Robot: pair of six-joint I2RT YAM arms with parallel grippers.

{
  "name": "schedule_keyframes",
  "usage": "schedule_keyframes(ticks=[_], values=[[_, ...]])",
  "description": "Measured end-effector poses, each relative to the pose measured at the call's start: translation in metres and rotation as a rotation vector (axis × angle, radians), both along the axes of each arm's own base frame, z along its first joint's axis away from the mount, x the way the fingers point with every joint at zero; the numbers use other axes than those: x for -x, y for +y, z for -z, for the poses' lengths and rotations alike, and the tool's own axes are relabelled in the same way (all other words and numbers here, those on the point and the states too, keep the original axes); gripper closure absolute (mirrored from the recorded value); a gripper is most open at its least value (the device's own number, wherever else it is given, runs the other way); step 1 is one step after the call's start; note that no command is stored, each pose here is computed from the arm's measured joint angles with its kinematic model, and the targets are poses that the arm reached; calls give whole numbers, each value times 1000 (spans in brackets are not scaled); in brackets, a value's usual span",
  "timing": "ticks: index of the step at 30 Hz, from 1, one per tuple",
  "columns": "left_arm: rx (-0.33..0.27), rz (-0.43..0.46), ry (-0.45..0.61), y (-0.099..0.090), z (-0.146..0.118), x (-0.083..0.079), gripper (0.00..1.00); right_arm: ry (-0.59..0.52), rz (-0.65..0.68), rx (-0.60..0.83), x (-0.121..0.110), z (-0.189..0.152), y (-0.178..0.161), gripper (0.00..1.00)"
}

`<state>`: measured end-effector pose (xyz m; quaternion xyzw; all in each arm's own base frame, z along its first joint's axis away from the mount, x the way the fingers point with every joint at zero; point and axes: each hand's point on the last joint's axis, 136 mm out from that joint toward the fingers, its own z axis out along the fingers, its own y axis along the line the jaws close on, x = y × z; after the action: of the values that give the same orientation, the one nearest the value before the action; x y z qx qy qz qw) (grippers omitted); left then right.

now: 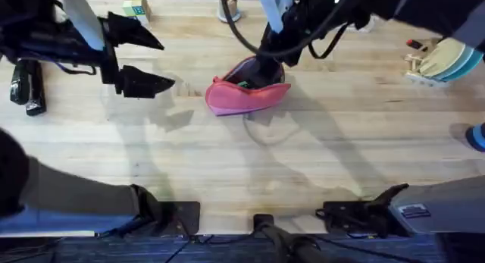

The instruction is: Unzip the bag, pick up the pens from the table one at a time and place them inside, then zip the bag closed.

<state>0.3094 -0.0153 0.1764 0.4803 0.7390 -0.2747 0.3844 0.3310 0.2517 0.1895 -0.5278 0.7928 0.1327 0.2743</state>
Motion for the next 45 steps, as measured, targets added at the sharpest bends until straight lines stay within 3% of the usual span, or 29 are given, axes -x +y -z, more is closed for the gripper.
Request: schedule_keyframes(ticks=[7, 14, 35, 45], values=[[87, 61, -22, -3, 25, -11, 7, 37, 48, -17, 4, -23, 0, 5], [130, 91, -43, -4, 38, -16, 7, 57, 110, -77, 6, -43, 13, 5], [153, 105, -31, -4, 51, -17, 7, 115, 76, -101, 37, -44, 47, 5], [152, 106, -33, -4, 51, -17, 8, 191, 138, -124, 33, -21, 75, 5]])
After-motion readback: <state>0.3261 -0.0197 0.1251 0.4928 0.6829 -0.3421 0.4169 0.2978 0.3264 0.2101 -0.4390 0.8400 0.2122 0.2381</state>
